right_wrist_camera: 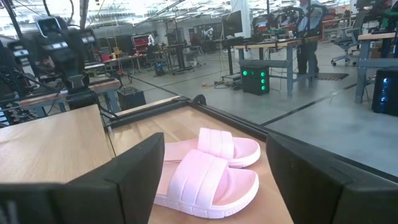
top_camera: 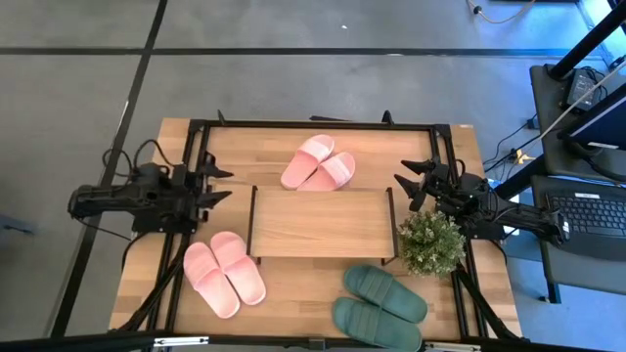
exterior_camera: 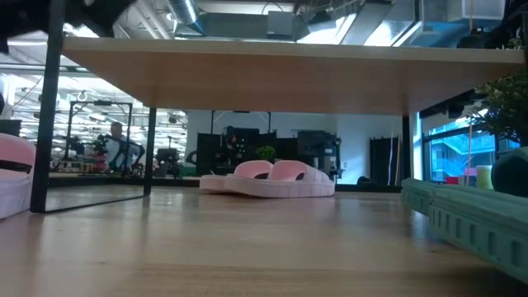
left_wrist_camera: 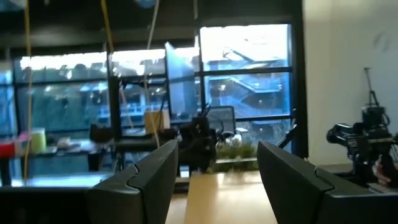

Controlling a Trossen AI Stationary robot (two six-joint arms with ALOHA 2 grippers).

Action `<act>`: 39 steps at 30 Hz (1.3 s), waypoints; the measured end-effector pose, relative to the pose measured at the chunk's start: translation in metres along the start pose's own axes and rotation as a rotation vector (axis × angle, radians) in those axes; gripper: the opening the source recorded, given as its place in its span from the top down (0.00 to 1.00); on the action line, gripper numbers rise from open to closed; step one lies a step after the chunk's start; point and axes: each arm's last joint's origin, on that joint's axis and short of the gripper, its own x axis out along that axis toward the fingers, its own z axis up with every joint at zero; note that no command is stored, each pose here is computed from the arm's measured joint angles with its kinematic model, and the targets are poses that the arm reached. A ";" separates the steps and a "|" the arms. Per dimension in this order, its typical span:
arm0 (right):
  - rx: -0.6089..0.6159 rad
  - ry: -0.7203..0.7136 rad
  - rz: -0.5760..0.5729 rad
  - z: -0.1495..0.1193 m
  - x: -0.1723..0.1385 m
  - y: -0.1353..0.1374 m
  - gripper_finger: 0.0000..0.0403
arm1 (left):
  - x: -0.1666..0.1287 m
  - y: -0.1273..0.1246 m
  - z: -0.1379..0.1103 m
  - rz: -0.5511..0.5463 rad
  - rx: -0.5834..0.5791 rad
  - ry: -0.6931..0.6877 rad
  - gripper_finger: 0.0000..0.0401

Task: Pick and place slides into the shelf
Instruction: Put the pink slipper on the shelf

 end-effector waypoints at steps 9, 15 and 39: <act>0.000 0.000 0.000 0.000 0.000 0.000 0.30 | 0.017 -0.006 0.027 -0.047 0.093 0.072 0.47; 0.000 0.000 0.000 0.000 0.000 0.000 0.30 | 0.043 -0.012 0.049 -0.051 0.102 0.253 0.47; 0.000 0.000 0.000 0.000 0.000 0.000 0.30 | 0.096 -0.100 0.130 0.028 0.316 0.702 0.55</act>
